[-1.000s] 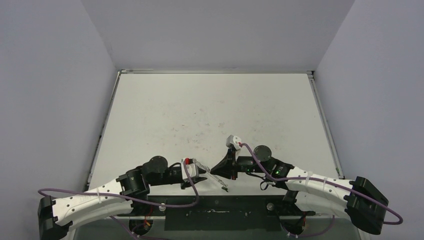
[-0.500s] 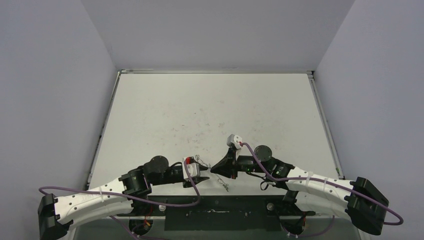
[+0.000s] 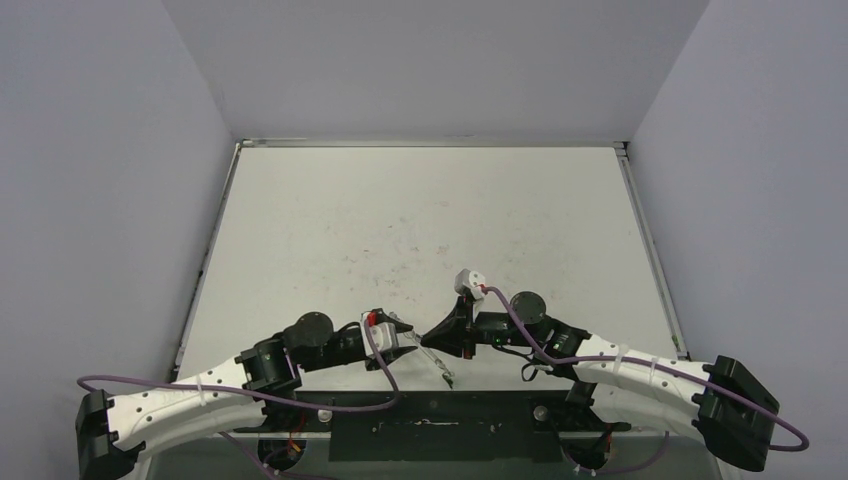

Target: Put the keys on the keyring

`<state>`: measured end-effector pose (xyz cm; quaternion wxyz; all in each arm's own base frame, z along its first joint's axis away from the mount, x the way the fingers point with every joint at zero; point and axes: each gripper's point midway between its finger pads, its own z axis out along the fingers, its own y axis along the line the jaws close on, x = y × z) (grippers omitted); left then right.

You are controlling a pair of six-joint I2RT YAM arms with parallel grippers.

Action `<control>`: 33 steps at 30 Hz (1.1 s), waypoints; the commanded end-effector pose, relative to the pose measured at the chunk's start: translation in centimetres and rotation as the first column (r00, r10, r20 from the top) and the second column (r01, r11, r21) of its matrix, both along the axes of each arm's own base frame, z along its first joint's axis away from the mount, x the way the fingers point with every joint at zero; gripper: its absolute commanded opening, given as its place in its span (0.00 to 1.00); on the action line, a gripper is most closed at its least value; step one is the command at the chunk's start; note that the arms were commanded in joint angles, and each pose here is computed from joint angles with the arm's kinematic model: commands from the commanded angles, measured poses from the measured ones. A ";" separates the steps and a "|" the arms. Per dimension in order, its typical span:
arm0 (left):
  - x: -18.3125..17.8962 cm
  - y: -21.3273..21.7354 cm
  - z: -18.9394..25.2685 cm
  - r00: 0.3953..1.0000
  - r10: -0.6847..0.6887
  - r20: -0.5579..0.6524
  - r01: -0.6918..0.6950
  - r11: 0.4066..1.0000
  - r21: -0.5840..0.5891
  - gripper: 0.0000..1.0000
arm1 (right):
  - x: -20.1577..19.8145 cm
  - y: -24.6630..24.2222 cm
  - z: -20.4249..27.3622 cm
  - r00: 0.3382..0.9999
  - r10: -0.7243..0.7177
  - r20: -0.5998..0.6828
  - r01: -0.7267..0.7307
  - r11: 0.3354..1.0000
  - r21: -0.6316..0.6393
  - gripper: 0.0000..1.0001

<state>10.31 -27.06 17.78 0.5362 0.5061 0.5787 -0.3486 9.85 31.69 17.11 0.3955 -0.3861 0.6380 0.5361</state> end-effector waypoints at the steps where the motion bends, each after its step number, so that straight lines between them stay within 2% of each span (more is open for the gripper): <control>1: 0.5 0.1 0.9 0.999 0.022 0.029 -0.021 0.999 -0.030 0.36 | 0.1 0.7 4.5 0.996 0.006 0.085 -0.017 0.991 0.132 0.00; 11: -0.4 0.8 1.3 1.000 -0.004 0.011 0.004 1.000 -0.017 0.38 | 0.3 0.5 4.5 0.996 -0.010 0.093 -0.003 0.992 0.130 0.00; 20: -2.5 0.7 0.8 0.994 -0.108 -0.015 0.107 0.993 -0.050 0.33 | 0.4 0.5 4.4 0.996 -0.016 0.093 0.004 0.992 0.128 0.00; 33: -0.7 -1.2 2.0 0.998 -0.054 0.019 0.055 0.993 -0.103 0.33 | 0.4 0.5 4.3 0.996 -0.017 0.083 0.006 0.992 0.126 0.00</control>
